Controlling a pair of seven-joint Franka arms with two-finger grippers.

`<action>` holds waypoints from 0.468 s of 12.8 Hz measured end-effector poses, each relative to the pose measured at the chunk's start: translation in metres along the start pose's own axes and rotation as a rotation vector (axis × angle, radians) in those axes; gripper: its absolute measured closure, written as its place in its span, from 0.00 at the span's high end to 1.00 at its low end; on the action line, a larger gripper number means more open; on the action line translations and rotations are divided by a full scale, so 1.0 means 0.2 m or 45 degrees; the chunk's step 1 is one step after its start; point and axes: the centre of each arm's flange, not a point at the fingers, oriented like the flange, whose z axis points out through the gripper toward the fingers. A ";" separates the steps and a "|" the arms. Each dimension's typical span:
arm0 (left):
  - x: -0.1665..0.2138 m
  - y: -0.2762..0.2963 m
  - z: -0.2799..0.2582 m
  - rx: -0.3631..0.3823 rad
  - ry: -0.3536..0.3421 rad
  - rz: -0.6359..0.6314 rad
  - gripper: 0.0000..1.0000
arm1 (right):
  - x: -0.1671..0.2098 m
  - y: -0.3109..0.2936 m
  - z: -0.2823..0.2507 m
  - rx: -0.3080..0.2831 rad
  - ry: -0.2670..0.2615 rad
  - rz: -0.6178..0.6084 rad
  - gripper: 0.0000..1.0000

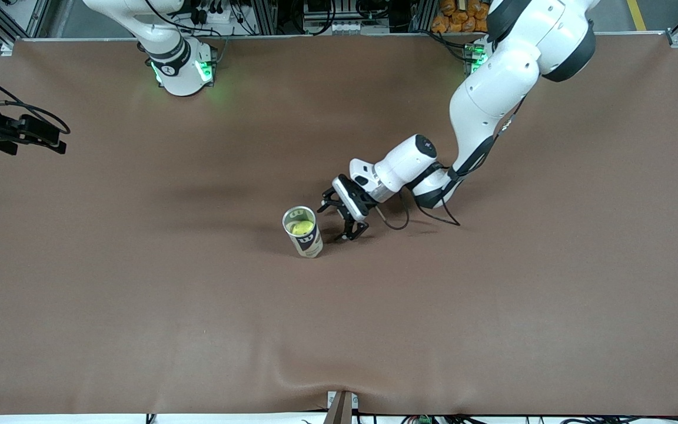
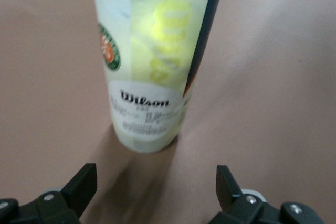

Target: Insert tennis ball vertically with right arm

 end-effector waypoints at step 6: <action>-0.06 -0.32 -0.23 0.111 -0.015 -0.142 1.00 | -0.03 0.02 -0.09 -0.043 0.049 -0.015 1.00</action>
